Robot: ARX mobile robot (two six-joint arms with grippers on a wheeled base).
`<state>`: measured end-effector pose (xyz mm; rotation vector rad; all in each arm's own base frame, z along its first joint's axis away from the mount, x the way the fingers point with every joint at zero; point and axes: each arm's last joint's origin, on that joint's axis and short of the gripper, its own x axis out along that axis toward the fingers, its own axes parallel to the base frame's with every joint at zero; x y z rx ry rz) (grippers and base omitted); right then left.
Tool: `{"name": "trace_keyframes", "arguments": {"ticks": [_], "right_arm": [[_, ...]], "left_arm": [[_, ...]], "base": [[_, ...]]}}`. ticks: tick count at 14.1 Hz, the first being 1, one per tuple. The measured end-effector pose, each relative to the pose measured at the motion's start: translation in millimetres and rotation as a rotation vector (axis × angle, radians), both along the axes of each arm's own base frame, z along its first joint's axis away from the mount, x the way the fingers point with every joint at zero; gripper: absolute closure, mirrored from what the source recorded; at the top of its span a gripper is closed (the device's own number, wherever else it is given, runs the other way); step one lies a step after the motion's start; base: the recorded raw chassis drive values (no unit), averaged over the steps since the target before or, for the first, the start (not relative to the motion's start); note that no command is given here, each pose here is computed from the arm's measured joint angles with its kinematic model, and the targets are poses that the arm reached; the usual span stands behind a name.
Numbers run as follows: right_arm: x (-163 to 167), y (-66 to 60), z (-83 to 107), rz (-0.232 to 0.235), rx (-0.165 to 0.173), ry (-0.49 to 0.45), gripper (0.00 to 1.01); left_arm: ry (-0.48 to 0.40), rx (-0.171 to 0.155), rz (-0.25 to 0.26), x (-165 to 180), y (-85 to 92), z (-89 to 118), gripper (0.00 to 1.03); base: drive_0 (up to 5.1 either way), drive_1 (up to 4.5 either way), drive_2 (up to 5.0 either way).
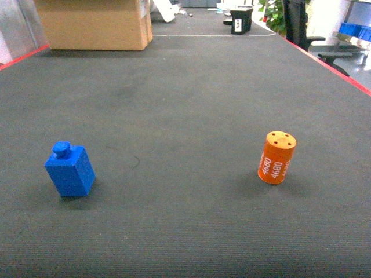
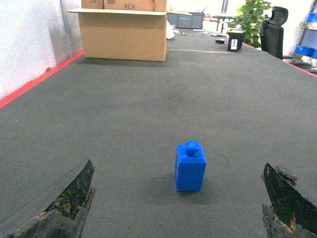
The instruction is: Sort blue parts and orange caps into right shelf containers
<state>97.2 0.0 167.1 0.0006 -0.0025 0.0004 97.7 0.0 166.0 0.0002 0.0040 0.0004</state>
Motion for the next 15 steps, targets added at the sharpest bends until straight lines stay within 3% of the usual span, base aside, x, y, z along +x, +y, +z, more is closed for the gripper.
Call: {"name": "trace_keyframes", "arguments": {"ticks": [6, 7, 8, 9, 10, 13, 15], "right_arm": [[0, 0.0, 0.0, 0.000, 0.000, 0.000, 0.03], [0, 1.7, -3.1, -0.069, 0.035, 0.122, 0.03], [3, 3.8, -6.0, -0.145, 0.059, 0.214, 0.03], [4, 2.5, -5.0, -0.189, 0.091, 0.197, 0.03], [9, 2.7, 0.0, -0.197, 0.114, 0.151, 0.03], [51, 10.0, 10.0, -0.095, 0.142, 0.147, 0.03], [96, 23.1, 19.9, -0.020, 0.143, 0.134, 0.03]], "left_arm": [[0.000, 0.000, 0.000, 0, 0.0, 0, 0.05], [0.098, -0.029, 0.033, 1, -2.7, -4, 0.05], [0.123, -0.039, 0.014, 2, -9.1, -6, 0.05], [0.113, -0.045, 0.000, 3, -14.5, -5, 0.05], [0.096, -0.051, 0.014, 9, -15.4, -2, 0.05], [0.075, -0.053, -0.012, 49, -23.4, 6, 0.05], [0.056, -0.032, 0.025, 94, -27.4, 11, 0.05]], "base": [[0.0, 0.00, 0.0], [0.0, 0.00, 0.0], [0.0, 0.00, 0.0], [0.0, 0.00, 0.0], [0.0, 0.00, 0.0], [0.0, 0.00, 0.0], [0.0, 0.00, 0.0]]}}
